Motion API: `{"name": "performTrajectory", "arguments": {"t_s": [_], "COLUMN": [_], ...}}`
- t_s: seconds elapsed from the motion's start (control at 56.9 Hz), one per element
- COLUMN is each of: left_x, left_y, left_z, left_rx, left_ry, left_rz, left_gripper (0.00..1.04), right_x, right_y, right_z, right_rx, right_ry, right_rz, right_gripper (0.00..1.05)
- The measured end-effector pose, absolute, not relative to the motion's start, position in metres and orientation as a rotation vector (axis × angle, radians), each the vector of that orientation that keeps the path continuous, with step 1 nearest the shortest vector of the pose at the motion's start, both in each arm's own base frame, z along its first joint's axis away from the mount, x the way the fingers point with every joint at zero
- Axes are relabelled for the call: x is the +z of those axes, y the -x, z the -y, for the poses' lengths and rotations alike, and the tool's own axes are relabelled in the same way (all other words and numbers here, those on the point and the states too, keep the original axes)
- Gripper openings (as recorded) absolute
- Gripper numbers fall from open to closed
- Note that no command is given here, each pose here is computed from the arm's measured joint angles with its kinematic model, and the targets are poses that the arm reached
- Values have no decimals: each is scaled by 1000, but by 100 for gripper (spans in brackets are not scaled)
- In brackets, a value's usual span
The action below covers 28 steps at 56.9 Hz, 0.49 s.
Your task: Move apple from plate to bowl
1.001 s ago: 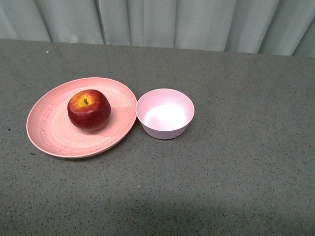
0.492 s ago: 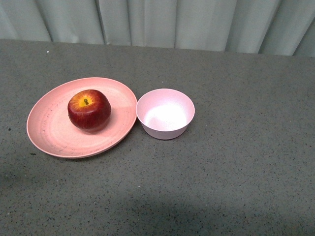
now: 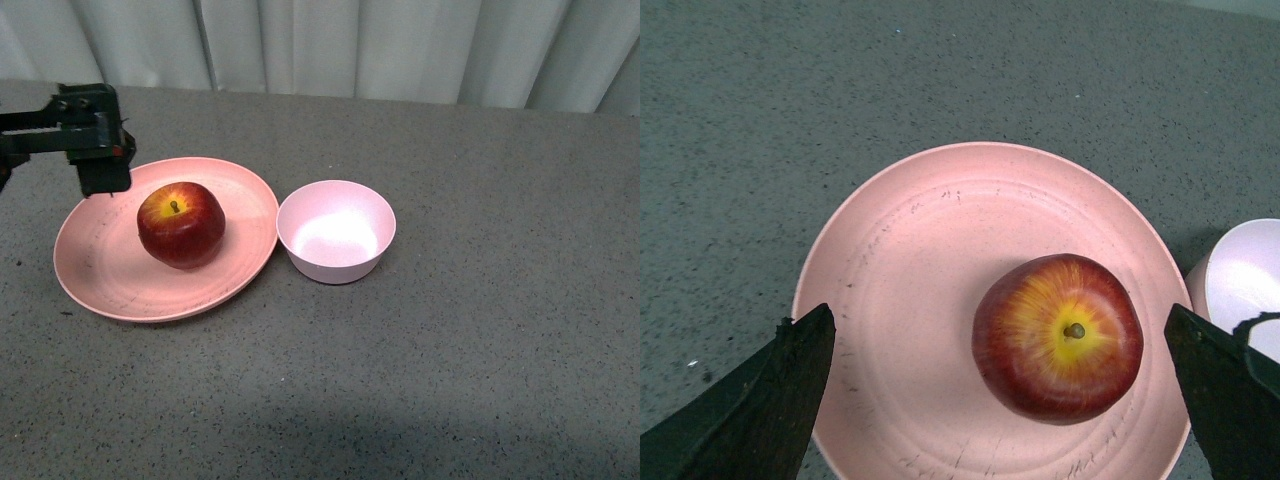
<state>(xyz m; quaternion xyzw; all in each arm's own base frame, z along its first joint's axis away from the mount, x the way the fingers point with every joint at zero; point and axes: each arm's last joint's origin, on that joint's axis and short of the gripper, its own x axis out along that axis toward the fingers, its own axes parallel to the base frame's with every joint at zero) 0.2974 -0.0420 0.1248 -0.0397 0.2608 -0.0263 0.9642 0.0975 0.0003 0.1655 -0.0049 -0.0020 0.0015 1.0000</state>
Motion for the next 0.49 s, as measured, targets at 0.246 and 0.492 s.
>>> {"name": "performTrajectory", "arguments": {"t_s": [0.246, 0.492], "left_x": [110, 94], "left_y": [-321, -331], "left_z": [54, 65], "left_rx": [-70, -98], "left_ry": [70, 61], "left_rz": [-588, -648], "left_gripper": [98, 98], "right_x": [165, 166], "right_y": [-98, -98], "right_z": [0, 0], "right_rx": [3, 3], "right_ry": [10, 10], "right_rz": [4, 4], "right_gripper": [95, 95]}}
